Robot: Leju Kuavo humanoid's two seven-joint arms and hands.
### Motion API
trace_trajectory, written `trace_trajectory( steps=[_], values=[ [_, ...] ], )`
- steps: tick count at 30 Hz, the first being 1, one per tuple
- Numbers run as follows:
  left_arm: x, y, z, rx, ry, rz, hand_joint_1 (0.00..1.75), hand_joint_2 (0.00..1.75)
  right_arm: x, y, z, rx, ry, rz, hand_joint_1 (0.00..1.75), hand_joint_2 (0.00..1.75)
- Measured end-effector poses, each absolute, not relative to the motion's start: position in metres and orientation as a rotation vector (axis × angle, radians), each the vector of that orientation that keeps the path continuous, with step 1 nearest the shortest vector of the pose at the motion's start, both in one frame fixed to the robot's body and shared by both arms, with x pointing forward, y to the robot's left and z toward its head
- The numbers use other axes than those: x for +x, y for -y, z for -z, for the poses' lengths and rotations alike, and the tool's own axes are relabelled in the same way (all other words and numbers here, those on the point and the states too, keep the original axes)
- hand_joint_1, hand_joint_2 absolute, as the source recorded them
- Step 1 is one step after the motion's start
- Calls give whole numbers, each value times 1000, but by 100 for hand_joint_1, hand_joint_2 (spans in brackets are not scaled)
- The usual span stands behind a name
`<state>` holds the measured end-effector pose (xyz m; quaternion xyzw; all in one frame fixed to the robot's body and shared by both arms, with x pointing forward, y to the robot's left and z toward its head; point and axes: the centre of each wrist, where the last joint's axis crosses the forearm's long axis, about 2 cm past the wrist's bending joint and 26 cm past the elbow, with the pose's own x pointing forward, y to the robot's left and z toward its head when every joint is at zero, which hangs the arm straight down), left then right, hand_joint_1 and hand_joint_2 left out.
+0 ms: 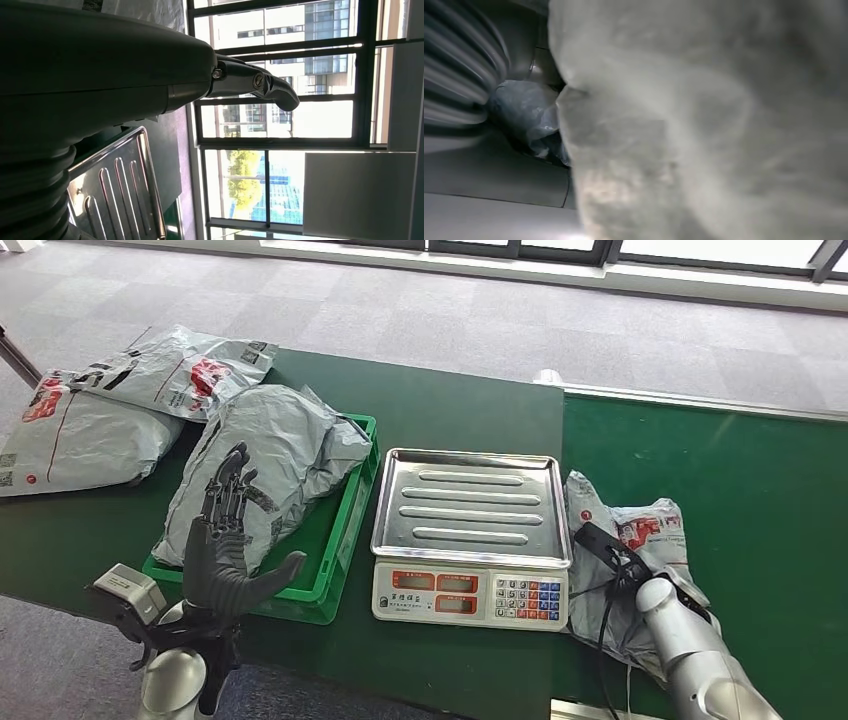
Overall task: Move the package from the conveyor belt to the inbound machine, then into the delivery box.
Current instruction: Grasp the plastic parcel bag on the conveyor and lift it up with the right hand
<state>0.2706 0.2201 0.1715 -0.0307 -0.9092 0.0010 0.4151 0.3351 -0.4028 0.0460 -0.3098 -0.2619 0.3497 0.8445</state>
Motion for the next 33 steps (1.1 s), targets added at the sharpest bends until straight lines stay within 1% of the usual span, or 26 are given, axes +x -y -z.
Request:
trace_trajectory(
  steps=[14, 20, 29, 33],
  values=[
    [269, -220, -171, -61, 2286, 2, 0, 175, 336, 403, -47, -644, 583, -750, 175, 175],
    [256, -222, -166, -33, 2286, -15, 0, 175, 336, 403, -55, -746, 661, -665, 175, 175],
    [251, -224, -166, -27, 2292, -20, 0, 175, 336, 403, -61, -781, 701, -646, 175, 175],
    [248, -224, -166, -9, 2295, -23, 0, 175, 339, 404, -71, -862, 848, -534, 175, 175]
  ],
)
